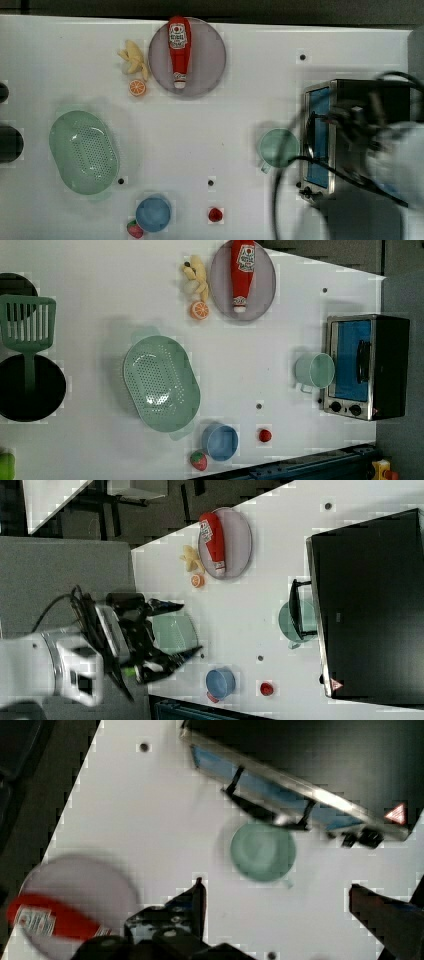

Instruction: Drag strainer right to left.

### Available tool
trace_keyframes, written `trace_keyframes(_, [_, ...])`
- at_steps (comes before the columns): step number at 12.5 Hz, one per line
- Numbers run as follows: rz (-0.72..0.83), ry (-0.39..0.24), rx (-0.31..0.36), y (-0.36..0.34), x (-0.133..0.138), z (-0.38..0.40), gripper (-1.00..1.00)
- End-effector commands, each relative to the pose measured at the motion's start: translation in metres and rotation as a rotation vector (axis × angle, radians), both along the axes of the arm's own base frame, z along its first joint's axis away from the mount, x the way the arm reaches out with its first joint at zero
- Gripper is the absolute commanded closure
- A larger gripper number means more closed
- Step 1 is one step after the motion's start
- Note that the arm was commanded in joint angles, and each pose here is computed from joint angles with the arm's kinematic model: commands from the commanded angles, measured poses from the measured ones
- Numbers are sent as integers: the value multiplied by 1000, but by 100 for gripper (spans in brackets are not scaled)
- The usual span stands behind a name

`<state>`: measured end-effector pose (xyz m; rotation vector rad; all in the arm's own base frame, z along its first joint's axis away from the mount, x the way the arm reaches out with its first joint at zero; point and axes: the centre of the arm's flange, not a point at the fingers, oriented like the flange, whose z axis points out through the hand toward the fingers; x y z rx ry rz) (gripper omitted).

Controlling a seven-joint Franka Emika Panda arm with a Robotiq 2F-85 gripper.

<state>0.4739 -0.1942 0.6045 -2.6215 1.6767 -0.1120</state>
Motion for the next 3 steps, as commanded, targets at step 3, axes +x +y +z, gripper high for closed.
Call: trace_keyframes(3, [268,66,-27,114,35,-22,-100])
